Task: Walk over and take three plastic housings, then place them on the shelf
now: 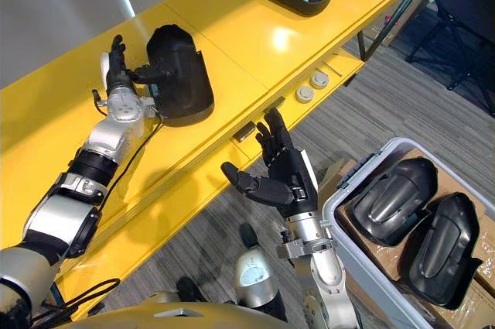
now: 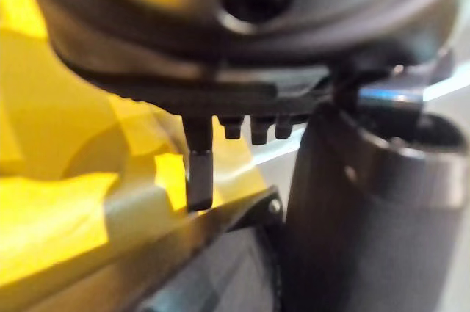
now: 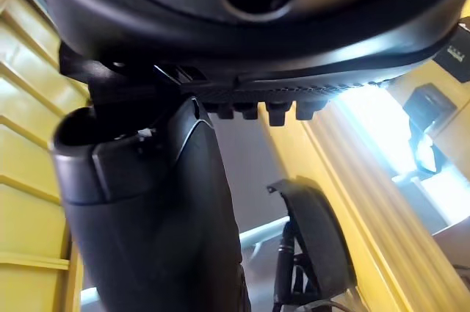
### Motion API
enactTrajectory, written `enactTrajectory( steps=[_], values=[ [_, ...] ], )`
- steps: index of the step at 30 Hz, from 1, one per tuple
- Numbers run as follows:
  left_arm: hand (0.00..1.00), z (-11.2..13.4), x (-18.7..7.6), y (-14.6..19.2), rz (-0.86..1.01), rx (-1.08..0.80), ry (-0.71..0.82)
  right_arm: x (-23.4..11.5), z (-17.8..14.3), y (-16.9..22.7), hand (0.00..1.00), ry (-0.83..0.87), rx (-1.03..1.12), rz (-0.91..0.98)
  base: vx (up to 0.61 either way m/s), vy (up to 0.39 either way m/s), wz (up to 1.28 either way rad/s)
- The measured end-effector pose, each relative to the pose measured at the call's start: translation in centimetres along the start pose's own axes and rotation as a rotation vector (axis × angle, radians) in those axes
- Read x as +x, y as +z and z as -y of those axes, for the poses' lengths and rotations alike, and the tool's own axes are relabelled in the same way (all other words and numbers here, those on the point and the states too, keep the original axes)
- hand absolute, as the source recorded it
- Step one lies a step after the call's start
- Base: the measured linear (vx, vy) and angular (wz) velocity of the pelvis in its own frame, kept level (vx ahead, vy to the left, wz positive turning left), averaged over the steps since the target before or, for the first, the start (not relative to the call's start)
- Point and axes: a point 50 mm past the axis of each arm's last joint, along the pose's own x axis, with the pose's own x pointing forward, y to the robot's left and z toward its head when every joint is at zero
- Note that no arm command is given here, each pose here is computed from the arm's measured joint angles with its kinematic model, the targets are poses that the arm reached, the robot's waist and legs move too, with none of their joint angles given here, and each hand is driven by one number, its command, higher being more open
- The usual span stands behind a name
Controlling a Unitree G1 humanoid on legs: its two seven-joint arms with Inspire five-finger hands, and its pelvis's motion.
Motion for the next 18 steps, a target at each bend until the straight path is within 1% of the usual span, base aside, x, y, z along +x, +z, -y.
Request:
enactTrajectory(
  steps=[1,2,4,7,10,13,14,18],
  values=[
    [1.00,0.0,-0.1,0.7,0.029,-0.089,0.002,0.0,-0.1,0.1,1.00,0.003,-0.019,0.008,-0.05,-0.035,0.14],
    [1.00,0.1,-0.3,1.3,0.052,-0.139,-0.005,0.1,-0.2,0.2,1.00,0.007,-0.031,0.012,-0.05,-0.035,0.17],
    [1.00,0.4,-1.8,4.1,0.190,-0.304,-0.058,0.3,-0.5,0.7,1.00,0.014,-0.041,0.044,-0.05,-0.030,0.17],
    [1.00,1.0,-3.8,6.8,0.313,-0.460,-0.132,1.4,-0.8,1.8,1.00,0.031,-0.080,0.103,-0.06,-0.027,0.15],
    [1.00,1.6,-5.4,7.5,0.350,-0.541,-0.204,2.9,-0.9,2.7,1.00,0.022,-0.080,0.173,-0.07,-0.023,0.24],
    [1.00,2.0,-6.8,8.3,0.395,-0.580,-0.286,4.1,-1.3,3.5,1.00,0.042,-0.079,0.225,-0.07,-0.024,0.17],
    [1.00,1.9,-7.5,8.4,0.409,-0.600,-0.334,4.5,-1.6,3.7,1.00,0.061,-0.076,0.236,-0.08,-0.032,0.14],
    [1.00,1.2,-8.9,7.8,0.413,-0.648,-0.429,5.6,-2.1,3.7,1.00,0.122,-0.036,0.215,-0.04,-0.028,0.14]
  ],
)
